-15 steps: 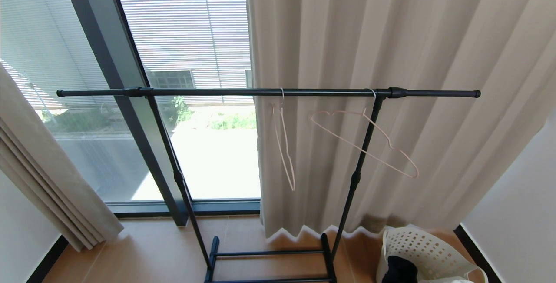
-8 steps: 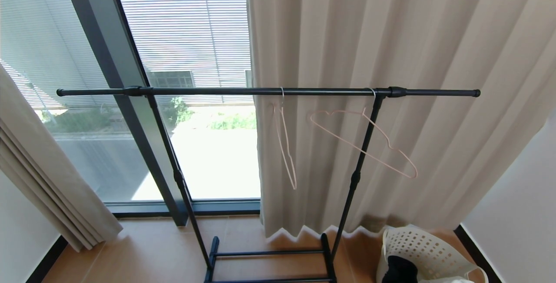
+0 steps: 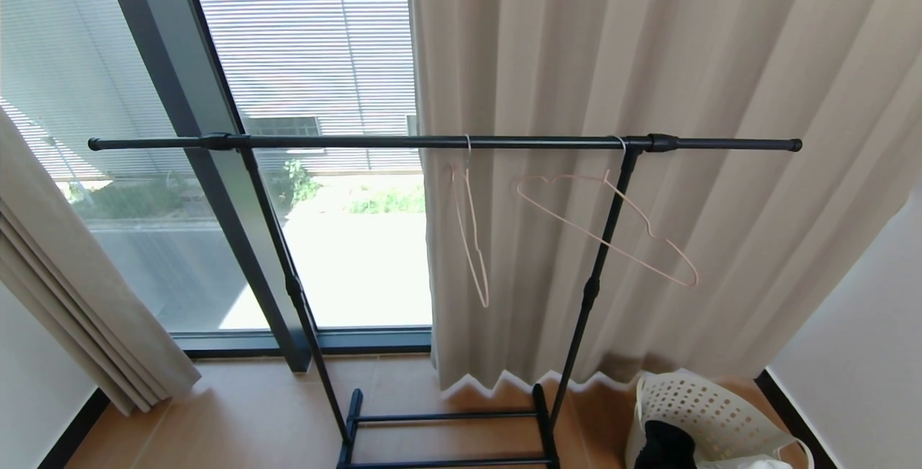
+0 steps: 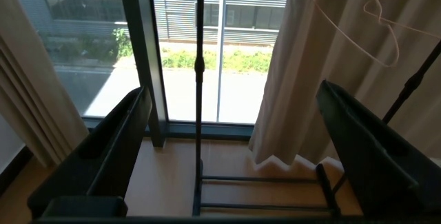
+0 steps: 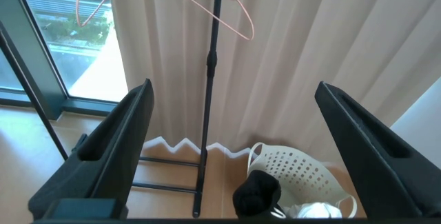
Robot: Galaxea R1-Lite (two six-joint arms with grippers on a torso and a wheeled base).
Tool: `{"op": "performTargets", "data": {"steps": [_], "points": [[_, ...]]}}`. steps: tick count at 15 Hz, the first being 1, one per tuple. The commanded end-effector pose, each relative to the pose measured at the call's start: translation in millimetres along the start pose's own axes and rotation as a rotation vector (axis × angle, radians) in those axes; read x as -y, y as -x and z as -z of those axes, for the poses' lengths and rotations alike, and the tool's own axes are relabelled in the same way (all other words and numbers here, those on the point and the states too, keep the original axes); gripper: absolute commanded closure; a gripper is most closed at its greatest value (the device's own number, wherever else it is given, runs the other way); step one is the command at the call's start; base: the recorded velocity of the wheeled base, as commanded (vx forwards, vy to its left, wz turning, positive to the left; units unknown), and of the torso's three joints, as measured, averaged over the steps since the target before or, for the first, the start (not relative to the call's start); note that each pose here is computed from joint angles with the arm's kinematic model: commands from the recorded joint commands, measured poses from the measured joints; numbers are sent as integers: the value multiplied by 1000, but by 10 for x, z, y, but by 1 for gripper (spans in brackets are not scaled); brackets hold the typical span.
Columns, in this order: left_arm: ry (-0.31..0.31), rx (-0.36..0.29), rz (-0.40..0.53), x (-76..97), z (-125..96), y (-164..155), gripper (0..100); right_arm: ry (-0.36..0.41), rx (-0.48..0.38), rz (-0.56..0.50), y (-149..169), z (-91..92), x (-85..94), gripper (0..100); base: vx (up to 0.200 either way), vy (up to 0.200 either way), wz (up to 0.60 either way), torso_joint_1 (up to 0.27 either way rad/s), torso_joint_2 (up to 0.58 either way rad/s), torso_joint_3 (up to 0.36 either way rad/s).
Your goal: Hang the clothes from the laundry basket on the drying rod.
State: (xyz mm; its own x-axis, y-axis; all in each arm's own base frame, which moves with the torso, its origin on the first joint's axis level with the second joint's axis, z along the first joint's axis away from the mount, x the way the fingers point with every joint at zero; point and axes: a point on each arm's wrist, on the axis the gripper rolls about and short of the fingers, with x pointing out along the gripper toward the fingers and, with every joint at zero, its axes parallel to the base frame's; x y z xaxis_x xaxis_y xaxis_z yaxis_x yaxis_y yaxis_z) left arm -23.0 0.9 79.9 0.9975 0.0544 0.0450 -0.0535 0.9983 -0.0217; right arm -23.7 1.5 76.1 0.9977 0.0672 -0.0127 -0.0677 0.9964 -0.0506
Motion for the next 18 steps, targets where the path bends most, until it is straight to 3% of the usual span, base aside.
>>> {"op": "performTargets", "data": {"steps": [1, 18], "points": [[2, -2, 1, 0, 1, -1, 0, 1, -1, 0, -1, 0, 0, 0, 0, 0, 0, -115, 246, 139], [3, -2, 1, 0, 1, -1, 0, -4, -1, 0, -1, 0, 0, 0, 0, 0, 0, -144, 331, 186]]}}
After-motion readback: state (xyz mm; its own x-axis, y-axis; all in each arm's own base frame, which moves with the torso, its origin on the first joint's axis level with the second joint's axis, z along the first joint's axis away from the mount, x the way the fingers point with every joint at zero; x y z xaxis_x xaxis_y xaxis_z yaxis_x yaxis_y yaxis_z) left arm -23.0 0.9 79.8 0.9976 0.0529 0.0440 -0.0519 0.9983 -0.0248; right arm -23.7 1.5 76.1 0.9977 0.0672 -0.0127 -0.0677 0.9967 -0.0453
